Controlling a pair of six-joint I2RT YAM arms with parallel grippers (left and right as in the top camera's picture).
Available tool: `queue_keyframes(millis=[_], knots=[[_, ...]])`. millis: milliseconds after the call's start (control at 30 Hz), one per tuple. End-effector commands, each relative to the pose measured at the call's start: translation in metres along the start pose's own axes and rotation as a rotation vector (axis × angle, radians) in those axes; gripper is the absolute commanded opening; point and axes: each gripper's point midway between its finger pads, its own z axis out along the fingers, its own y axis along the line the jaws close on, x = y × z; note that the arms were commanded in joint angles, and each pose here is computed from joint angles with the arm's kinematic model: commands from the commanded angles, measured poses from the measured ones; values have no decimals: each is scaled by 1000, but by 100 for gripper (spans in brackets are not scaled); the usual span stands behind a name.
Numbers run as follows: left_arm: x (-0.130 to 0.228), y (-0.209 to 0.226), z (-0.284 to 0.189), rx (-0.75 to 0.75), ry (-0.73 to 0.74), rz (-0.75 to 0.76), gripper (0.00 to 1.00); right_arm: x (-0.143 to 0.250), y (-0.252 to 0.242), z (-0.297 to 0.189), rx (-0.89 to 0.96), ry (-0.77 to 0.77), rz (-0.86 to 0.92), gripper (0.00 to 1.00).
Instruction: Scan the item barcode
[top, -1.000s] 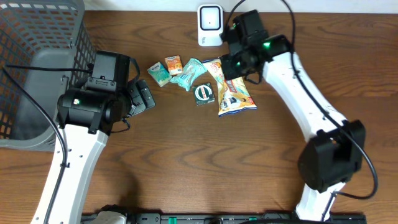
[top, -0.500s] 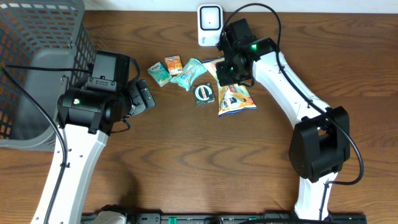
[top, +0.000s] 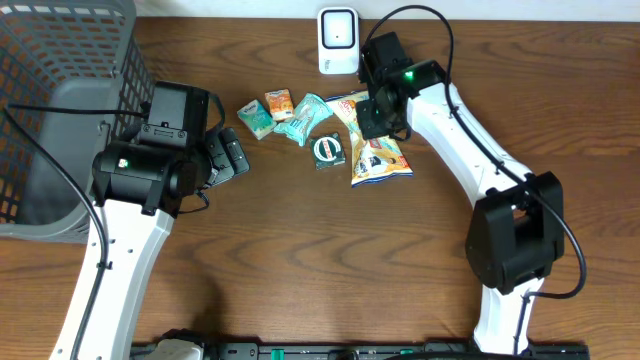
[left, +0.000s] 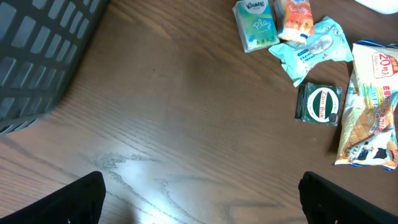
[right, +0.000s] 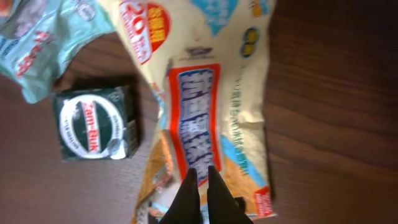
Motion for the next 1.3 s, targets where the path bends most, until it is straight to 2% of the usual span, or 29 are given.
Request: queue_keyframes(millis=[0, 167, 333, 567, 700, 833, 967, 1100, 1267], knots=[[-2, 3, -2, -8, -8, -6, 98, -21, -7, -45, 37, -129, 15, 1], [-2, 3, -2, -8, -8, -6, 98, -28, 1, -57, -2, -172, 12, 1], [-2, 3, -2, -8, -8, -6, 98, -17, 6, -40, -8, -114, 1, 1], [-2, 3, -2, -8, -8, -6, 98, 15, 21, 19, -66, 25, -13, 1], [-2, 3, -2, -8, -8, -6, 98, 45, 16, 65, -20, 133, -24, 1], [-2, 3, -2, -8, -8, -6, 98, 58, 6, 80, 32, 188, -28, 1], [-2, 3, -2, -8, -8, -6, 98, 58, -13, 68, 136, 191, -37, 1], [-2, 3, -2, -8, -8, -6, 98, 40, -26, 26, 220, 151, -45, 1], [-2, 3, -2, -8, -8, -6, 98, 10, -14, -25, 169, 37, -34, 1]])
